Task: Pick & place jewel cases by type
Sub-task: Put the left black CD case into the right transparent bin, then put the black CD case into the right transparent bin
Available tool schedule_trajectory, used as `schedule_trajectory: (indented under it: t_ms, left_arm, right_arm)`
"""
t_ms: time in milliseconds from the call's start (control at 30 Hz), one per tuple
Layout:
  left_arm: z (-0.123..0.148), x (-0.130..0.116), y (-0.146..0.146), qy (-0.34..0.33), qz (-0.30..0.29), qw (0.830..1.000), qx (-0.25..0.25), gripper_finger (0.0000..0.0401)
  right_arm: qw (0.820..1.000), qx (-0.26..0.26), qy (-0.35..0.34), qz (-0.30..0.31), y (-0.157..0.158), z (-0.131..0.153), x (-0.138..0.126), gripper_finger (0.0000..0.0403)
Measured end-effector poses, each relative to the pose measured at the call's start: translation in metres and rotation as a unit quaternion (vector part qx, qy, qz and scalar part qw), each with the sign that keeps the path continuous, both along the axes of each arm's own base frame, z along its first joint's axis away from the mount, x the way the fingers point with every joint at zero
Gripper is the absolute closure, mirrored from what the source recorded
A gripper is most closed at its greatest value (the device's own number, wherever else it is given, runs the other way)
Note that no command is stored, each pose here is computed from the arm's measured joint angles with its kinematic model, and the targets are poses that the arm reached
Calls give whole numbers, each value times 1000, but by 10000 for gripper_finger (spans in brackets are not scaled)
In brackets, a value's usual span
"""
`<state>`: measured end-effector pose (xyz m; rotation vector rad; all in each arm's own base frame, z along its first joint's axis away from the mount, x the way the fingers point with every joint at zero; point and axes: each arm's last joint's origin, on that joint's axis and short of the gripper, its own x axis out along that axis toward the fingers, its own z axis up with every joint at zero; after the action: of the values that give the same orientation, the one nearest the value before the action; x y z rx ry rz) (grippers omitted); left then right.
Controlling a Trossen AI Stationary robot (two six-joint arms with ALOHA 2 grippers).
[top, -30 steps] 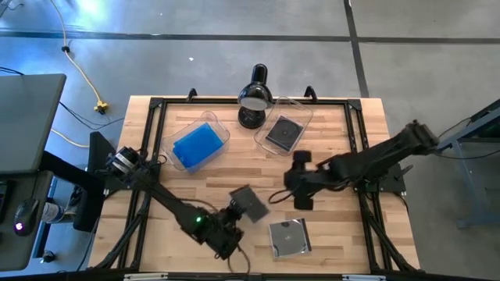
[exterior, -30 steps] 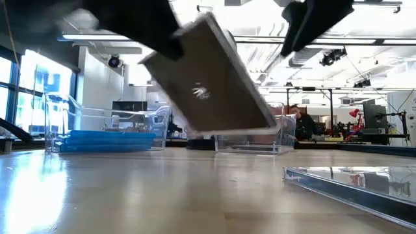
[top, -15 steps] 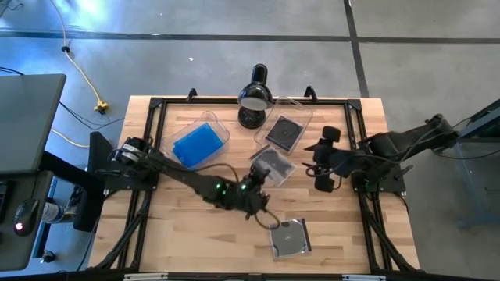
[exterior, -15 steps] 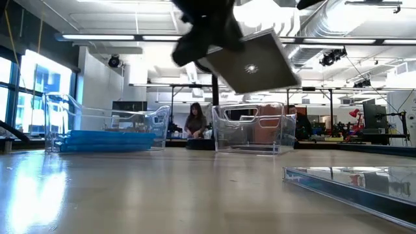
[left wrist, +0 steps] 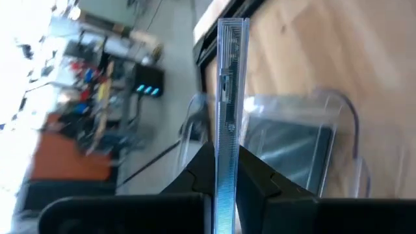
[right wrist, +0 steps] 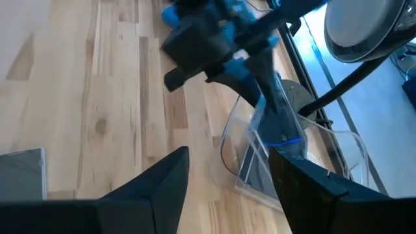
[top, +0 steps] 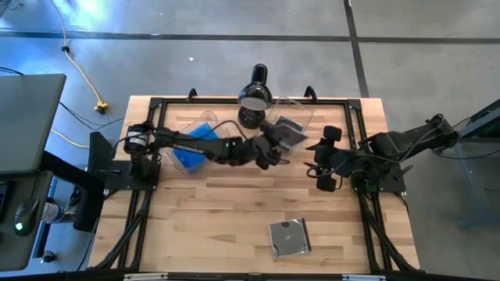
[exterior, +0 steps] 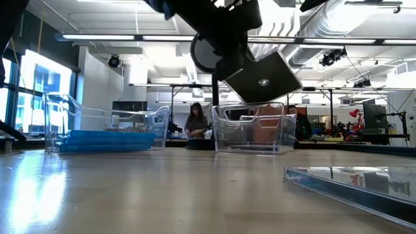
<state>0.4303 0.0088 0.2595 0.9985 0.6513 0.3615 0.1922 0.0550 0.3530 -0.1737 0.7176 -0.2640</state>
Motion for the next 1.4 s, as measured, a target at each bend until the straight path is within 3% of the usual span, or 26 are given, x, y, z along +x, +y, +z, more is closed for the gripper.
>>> schedule_trajectory:
  t_ms: [133, 367, 667, 800, 933, 1100, 1400]
  left_arm:
    - [1, 2, 20, -19, -54, 997, -46, 380]
    - [-6, -2, 49, -5, -74, 990, -122, 373]
    - [-5, -1, 54, -13, -129, 980, -153, 368]
    - [-12, 2, 56, -23, -99, 979, -174, 367]
    - [-30, 9, 59, -12, -68, 985, -158, 362]
    - [-49, 14, 64, -4, -29, 989, -145, 314]
    - [-52, 18, 65, -26, -5, 990, -137, 216]
  right_arm:
    - [1000, -1, 8, -2, 0, -1, -1, 194]
    - [1000, 8, 10, -6, 0, -2, -2, 194]
    - [1000, 7, 12, -5, 0, -2, -2, 194]
    - [1000, 12, 11, -6, 0, -2, -2, 194]
    - [1000, 12, 11, -7, 0, -2, -2, 194]
    - [1000, 13, 11, -7, 0, -2, -2, 195]
    - [1000, 13, 11, -7, 0, -2, -2, 195]
